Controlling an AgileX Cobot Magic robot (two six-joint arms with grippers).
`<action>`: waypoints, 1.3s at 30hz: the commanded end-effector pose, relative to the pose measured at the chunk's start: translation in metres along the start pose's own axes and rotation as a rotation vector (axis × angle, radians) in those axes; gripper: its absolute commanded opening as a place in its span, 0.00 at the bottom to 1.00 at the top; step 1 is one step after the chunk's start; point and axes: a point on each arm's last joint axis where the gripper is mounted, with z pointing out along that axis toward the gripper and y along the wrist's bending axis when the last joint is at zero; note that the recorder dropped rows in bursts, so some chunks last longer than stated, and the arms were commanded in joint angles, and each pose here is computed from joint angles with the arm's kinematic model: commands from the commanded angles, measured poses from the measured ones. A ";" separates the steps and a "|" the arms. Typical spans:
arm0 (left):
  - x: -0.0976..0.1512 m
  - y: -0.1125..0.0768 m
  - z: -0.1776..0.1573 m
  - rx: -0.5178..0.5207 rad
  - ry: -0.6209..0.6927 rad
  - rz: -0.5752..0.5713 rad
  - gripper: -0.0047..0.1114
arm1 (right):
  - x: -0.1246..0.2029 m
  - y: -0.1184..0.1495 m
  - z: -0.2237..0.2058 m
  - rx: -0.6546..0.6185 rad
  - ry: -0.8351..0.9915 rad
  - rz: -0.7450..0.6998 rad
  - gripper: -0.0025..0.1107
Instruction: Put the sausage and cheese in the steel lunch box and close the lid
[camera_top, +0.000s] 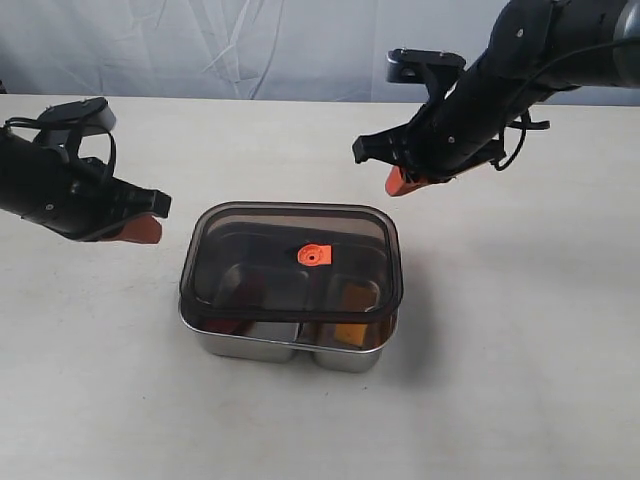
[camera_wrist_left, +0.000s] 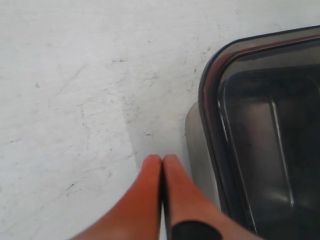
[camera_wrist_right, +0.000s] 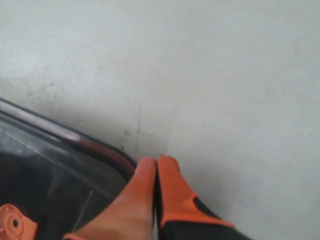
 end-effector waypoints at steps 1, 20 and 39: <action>-0.004 0.000 -0.002 -0.020 -0.040 0.004 0.04 | -0.007 0.001 0.009 -0.006 -0.065 0.027 0.02; -0.003 0.000 -0.002 -0.011 -0.028 0.008 0.04 | -0.006 0.026 0.036 -0.028 -0.015 -0.038 0.02; -0.005 0.001 -0.002 -0.027 -0.051 0.027 0.04 | -0.001 0.027 0.036 -0.035 0.032 -0.039 0.02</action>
